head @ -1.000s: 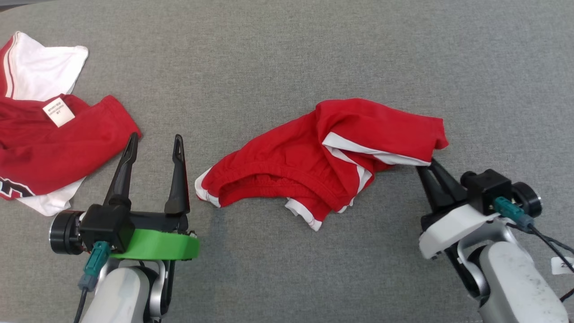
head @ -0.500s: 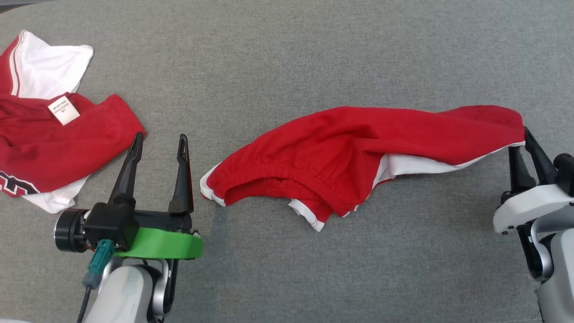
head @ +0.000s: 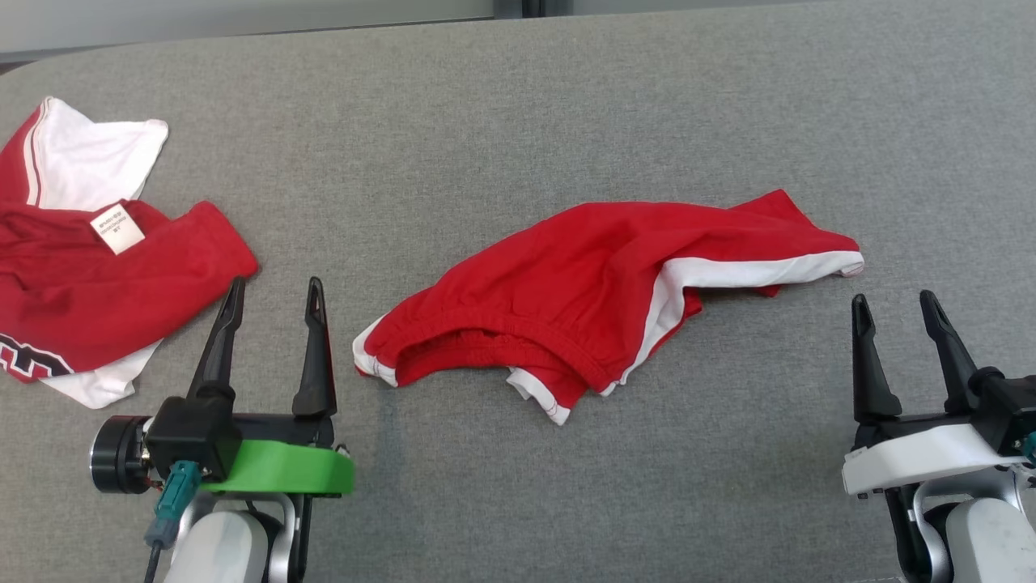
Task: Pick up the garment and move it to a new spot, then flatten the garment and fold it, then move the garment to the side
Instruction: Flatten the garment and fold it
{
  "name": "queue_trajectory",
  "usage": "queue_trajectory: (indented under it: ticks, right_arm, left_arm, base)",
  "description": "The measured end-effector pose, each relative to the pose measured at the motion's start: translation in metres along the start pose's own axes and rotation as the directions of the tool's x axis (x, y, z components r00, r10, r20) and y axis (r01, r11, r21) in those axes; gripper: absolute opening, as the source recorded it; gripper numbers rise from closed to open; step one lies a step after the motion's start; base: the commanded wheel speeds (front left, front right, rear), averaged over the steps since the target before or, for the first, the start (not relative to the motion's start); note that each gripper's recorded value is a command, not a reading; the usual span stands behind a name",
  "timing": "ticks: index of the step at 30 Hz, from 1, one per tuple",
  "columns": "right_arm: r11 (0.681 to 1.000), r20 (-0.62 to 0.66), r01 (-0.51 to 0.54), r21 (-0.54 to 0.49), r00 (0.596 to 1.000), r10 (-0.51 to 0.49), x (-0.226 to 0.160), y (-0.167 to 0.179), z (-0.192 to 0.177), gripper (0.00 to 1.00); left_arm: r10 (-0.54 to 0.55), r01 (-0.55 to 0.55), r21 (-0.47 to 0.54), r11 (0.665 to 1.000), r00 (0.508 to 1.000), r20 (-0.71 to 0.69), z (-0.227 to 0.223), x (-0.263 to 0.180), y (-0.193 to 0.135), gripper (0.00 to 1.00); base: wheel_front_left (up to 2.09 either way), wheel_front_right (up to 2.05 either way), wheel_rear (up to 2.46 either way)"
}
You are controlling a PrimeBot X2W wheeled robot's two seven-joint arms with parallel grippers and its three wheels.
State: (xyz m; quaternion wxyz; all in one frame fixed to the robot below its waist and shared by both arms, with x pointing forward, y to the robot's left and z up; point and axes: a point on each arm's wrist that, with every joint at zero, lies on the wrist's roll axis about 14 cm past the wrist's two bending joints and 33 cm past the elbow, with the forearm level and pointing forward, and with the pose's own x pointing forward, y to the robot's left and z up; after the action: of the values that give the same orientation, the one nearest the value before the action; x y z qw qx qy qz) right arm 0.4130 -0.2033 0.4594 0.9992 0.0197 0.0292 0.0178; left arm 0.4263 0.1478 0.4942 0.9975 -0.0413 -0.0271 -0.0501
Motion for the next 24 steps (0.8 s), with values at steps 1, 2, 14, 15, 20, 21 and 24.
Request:
queue_trajectory:
  ticks: [1,2,14,15,20,21,24]
  right_arm:
    - [1.000,0.024,-0.003,0.010,1.000,0.003,-0.001,0.003,0.007,1.00]
    - [1.000,0.041,-0.010,0.016,0.999,0.009,-0.004,0.007,0.014,1.00]
    - [0.999,0.117,-0.039,0.020,0.993,0.036,-0.024,0.021,0.057,1.00]
    - [0.999,0.120,-0.039,0.020,0.992,0.036,-0.024,0.021,0.058,1.00]
    - [0.999,0.113,-0.037,0.018,0.993,0.035,-0.026,0.021,0.058,1.00]
    - [0.999,0.112,-0.037,0.019,0.993,0.035,-0.026,0.021,0.058,1.00]
    - [0.999,0.109,-0.037,0.020,0.993,0.035,-0.025,0.021,0.057,1.00]
  left_arm:
    - [-0.001,0.001,0.000,1.000,1.000,0.003,0.001,-0.001,-0.001,1.00]
    - [-0.003,0.003,0.000,1.000,1.000,0.005,0.002,-0.003,-0.002,1.00]
    - [-0.031,0.031,-0.006,0.999,0.999,0.028,0.015,-0.019,-0.016,1.00]
    - [-0.033,0.033,-0.007,0.999,0.999,0.028,0.015,-0.020,-0.018,1.00]
    - [-0.037,0.037,-0.013,0.999,0.999,0.019,0.013,-0.022,-0.021,1.00]
    - [-0.038,0.038,-0.014,0.999,0.999,0.018,0.013,-0.022,-0.021,1.00]
    - [-0.040,0.041,-0.015,0.999,0.999,0.014,0.011,-0.022,-0.022,1.00]
  base:
    - [0.00,0.00,0.00]
    - [0.00,0.00,0.00]
    - [0.00,0.00,0.00]
    - [0.00,0.00,0.00]
    - [0.00,0.00,0.00]
    - [0.00,0.00,0.00]
    - [0.00,0.00,0.00]
